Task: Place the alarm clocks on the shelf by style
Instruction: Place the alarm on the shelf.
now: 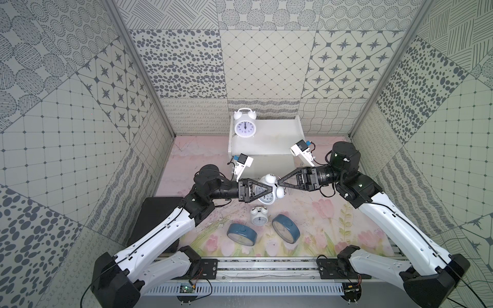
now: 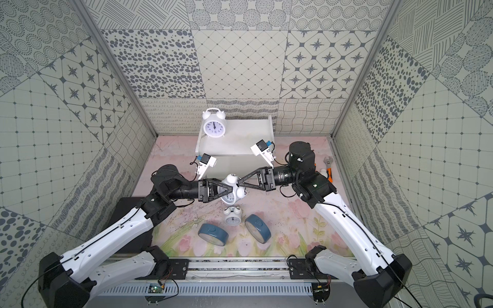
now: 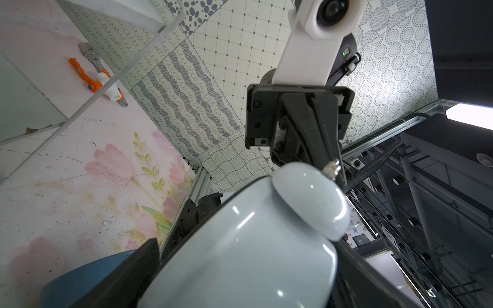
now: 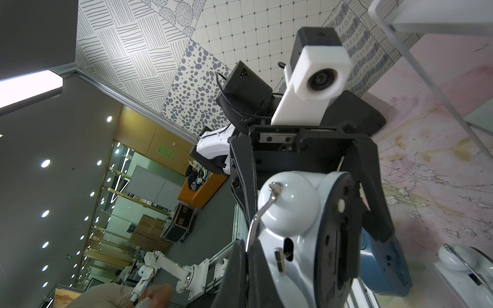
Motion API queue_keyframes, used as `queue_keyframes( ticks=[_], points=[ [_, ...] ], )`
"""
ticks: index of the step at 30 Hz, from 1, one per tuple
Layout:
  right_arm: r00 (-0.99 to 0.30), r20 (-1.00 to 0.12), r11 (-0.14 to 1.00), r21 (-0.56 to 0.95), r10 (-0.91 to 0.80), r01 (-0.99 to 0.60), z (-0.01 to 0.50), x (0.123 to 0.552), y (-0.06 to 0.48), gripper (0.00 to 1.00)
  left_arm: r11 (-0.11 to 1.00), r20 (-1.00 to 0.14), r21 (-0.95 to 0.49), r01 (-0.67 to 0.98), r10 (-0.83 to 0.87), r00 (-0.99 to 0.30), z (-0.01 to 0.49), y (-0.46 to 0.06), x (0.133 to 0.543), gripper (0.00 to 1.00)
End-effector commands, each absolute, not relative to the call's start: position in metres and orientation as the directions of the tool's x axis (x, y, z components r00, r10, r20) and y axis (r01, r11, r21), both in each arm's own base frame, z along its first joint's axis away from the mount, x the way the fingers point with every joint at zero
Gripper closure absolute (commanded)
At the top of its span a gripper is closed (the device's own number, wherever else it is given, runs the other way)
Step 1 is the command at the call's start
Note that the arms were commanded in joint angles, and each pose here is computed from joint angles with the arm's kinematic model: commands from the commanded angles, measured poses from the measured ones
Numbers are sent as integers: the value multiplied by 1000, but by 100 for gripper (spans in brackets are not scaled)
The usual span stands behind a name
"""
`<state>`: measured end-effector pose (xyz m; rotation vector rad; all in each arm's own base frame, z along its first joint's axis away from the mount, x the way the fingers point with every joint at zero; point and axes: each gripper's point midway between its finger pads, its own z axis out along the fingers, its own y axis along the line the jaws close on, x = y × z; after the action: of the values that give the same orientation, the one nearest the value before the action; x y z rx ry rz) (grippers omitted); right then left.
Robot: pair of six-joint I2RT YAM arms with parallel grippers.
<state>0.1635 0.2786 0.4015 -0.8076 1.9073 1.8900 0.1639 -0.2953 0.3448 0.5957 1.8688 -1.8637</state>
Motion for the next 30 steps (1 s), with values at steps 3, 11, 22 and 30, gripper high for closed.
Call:
queue_keyframes(
  ticks=[3,11,22,30],
  points=[
    [-737,-668,-24,742,-103,-669,405,183,277,100,-27,-559,-829,559,29,-829,348,-289,154,20],
    [-762,-639,75,759,-104,-647,389,196,277,97,-23,-567,-823,568,-32,-823,354,-283,155,29],
    [-790,-613,210,768,-31,-604,377,216,273,60,-29,-507,-852,522,-204,-838,356,-282,183,62],
    [-701,-692,396,700,172,-594,382,220,264,4,-33,-468,-858,513,-363,-806,369,-272,204,64]
  ],
)
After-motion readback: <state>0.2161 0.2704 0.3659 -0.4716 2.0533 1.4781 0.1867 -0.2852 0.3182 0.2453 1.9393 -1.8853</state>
